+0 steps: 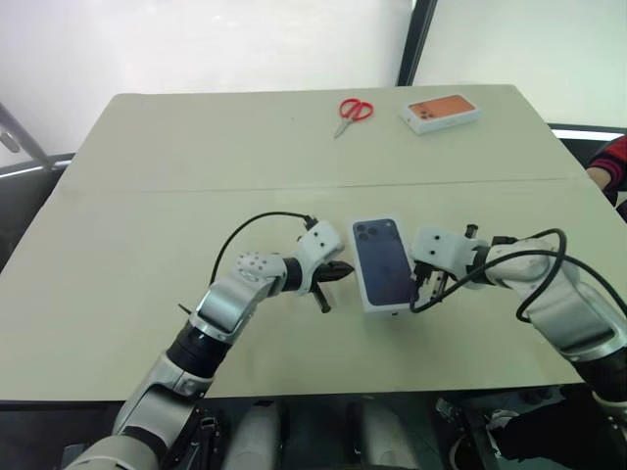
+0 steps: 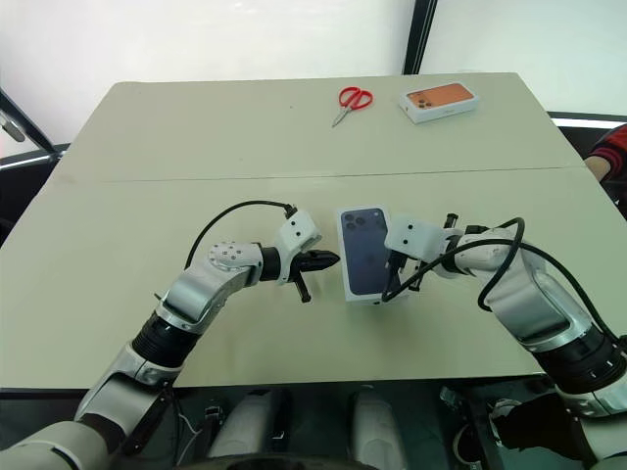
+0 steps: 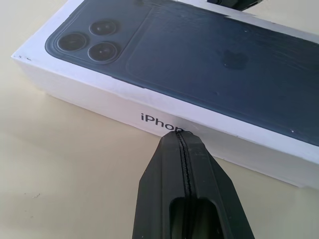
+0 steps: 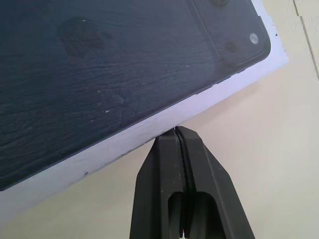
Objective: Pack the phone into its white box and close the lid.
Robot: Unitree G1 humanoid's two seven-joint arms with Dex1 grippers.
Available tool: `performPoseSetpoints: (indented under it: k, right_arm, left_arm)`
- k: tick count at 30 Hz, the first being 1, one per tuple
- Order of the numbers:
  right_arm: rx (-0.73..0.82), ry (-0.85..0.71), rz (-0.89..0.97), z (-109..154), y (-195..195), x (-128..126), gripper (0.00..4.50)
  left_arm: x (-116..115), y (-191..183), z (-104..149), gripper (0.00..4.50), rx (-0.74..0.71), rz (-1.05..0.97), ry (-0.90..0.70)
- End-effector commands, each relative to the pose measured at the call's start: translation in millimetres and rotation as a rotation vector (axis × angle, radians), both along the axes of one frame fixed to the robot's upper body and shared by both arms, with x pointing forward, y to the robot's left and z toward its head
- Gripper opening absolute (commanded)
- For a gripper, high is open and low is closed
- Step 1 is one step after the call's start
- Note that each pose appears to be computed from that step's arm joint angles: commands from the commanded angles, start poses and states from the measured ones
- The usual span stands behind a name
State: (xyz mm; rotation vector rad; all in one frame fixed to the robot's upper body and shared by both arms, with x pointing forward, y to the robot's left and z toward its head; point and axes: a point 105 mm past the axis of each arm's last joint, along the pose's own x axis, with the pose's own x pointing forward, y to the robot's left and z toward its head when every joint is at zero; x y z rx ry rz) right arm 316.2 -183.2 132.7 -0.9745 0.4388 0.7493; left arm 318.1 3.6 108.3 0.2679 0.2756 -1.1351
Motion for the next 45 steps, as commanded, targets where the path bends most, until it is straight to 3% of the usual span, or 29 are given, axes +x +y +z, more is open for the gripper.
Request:
performPoseSetpoints:
  k: [1, 11, 16, 22, 27, 33, 41, 45]
  right_arm:
    - [0.017, -0.026, 0.048, 6.9, 9.3, -2.2, 0.02]
    - [0.003, -0.063, 0.017, 16.3, -0.4, 1.4, 0.02]
    - [0.031, -0.111, -0.001, 38.7, -18.1, 0.8, 0.02]
    - [0.141, -0.035, 0.094, 43.5, -9.5, -21.5, 0.02]
    - [0.178, 0.106, 0.186, 24.5, 10.0, -50.3, 0.02]
    - [0.145, 0.162, 0.148, -4.3, 10.8, -56.6, 0.02]
    - [0.144, 0.126, 0.118, -8.5, 12.3, -50.5, 0.02]
    - [0.241, -0.081, 0.042, 23.8, 13.2, -20.8, 0.02]
  left_arm:
    - [-9.5, -17.9, 16.9, 0.00, -0.043, -0.073, -0.055]
    - [-5.3, -6.2, 14.9, 0.00, -0.035, -0.035, -0.048]
    - [11.8, 10.5, 41.4, 0.00, -0.132, 0.049, -0.069]
    - [33.2, -7.0, 61.4, 0.00, -0.169, 0.087, -0.118]
    - [47.5, -23.8, 41.4, 0.00, -0.074, 0.112, -0.063]
    - [44.6, -30.7, 4.6, 0.00, 0.067, 0.080, 0.029]
    - [43.1, -9.5, -5.4, 0.00, 0.073, 0.128, 0.045]
    - [52.8, 18.7, 29.0, 0.00, -0.101, 0.236, -0.044]
